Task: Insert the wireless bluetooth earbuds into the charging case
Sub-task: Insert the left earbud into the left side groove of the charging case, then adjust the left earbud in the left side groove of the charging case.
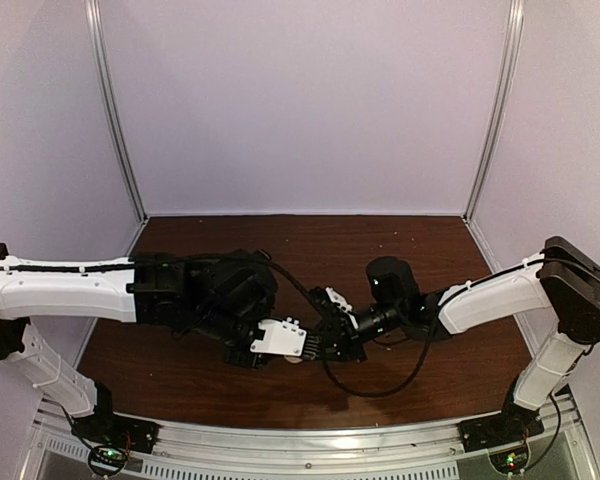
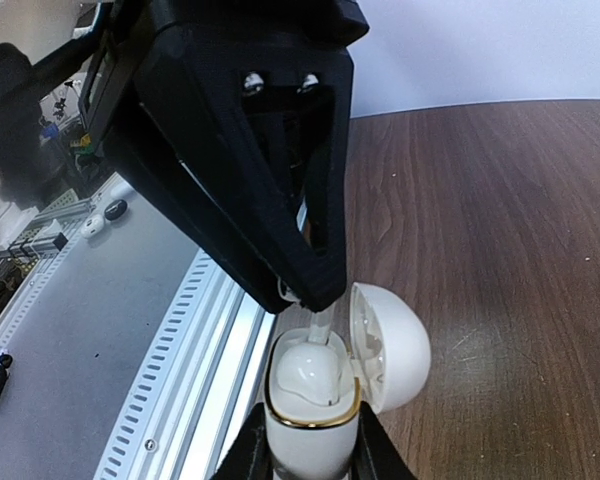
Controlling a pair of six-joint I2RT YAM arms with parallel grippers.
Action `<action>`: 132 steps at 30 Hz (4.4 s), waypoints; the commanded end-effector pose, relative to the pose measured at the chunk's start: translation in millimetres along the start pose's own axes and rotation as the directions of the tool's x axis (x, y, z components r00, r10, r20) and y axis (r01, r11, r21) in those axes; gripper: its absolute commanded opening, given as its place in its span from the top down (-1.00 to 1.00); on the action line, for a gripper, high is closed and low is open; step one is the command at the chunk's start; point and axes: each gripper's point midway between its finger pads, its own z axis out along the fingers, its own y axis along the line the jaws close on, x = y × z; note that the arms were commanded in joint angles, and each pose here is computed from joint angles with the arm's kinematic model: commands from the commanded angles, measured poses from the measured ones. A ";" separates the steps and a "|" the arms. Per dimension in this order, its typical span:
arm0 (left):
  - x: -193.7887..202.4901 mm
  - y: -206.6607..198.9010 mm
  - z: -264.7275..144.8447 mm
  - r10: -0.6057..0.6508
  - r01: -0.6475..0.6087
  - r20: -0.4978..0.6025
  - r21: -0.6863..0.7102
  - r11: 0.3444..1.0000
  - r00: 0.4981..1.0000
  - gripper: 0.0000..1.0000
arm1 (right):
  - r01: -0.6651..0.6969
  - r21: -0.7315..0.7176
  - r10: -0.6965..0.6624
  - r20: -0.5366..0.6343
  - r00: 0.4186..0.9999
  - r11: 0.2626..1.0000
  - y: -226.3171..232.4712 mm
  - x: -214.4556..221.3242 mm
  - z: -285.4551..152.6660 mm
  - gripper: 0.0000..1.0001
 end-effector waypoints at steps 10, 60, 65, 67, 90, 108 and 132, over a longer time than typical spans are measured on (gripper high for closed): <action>-12.7 -3.6 8.2 0.039 -0.039 0.004 0.006 0.999 0.999 0.71 | 0.076 -0.022 -0.075 0.059 0.995 0.997 5.3 -27.0 4.0 1.00; -31.1 73.3 -123.9 -0.169 0.380 0.516 -0.338 0.861 0.840 -0.35 | 0.149 0.078 -0.160 0.162 0.974 0.986 3.0 -55.5 -18.9 1.00; -15.8 102.0 -131.4 -0.301 0.546 0.616 -0.255 0.798 0.728 -0.39 | 0.172 0.131 -0.198 0.225 0.954 0.976 6.6 -79.1 -36.3 1.00; -19.0 103.6 -127.9 -0.336 0.563 0.652 -0.172 0.808 0.680 -0.38 | 0.180 0.156 -0.215 0.251 0.944 0.971 8.6 -89.0 -45.6 1.00; -66.0 94.1 -117.4 -0.348 0.415 0.805 0.141 0.899 0.481 -0.23 | 0.221 0.166 -0.262 0.291 0.920 0.961 22.2 -114.1 -75.3 1.00; -66.9 109.0 -95.0 -0.388 0.449 0.762 0.142 0.882 0.519 -0.18 | 0.220 0.136 -0.251 0.281 0.926 0.966 25.4 -109.2 -64.3 1.00; -67.8 120.4 -76.4 -0.413 0.478 0.745 0.144 0.866 0.524 -0.02 | 0.228 0.133 -0.258 0.291 0.921 0.965 28.1 -112.8 -63.5 1.00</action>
